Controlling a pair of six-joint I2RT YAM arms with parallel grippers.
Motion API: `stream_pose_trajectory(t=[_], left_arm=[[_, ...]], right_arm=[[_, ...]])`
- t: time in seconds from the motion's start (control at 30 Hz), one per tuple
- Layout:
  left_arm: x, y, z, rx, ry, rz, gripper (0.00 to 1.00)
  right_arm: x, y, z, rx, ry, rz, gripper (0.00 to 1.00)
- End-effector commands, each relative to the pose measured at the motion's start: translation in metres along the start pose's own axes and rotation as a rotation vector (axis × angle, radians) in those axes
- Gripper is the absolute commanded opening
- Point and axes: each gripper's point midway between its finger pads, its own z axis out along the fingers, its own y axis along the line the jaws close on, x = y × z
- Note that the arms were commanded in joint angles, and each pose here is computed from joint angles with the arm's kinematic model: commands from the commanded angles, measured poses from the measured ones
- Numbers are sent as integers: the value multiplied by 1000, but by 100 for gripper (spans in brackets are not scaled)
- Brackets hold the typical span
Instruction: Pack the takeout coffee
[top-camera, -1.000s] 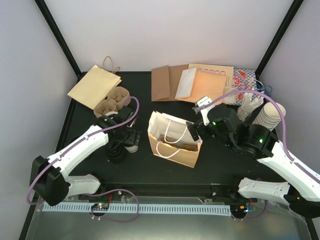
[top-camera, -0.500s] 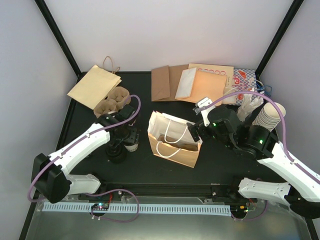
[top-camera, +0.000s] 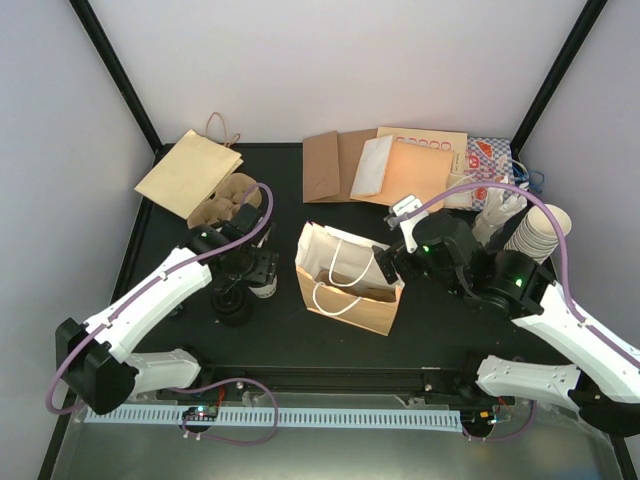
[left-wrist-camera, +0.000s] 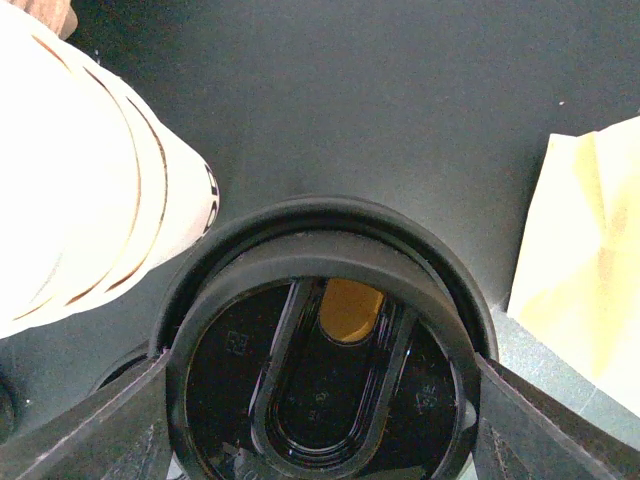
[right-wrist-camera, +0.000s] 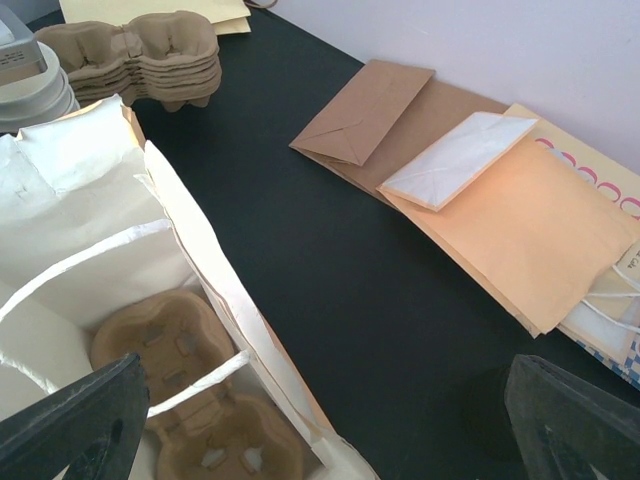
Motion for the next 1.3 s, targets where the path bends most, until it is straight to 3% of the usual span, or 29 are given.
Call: stream_pose_trajectory(t=[0.0, 0.2, 0.67, 0.87, 1.27], left_arm=[[-5, -5, -16, 34, -14, 11, 70], [-12, -4, -44, 57, -64, 7, 70], [-39, 5, -170, 193, -413, 24, 69], [-40, 12, -207, 219, -497, 25, 69], [-36, -11, -277, 475, -699, 105, 70]], right_arm=[[-2, -2, 2, 16, -10, 19, 100], [2, -1, 5, 18, 4, 12, 100], [8, 4, 16, 12, 43, -49, 100], [16, 5, 27, 35, 83, -82, 100], [24, 11, 44, 35, 109, -192, 100]])
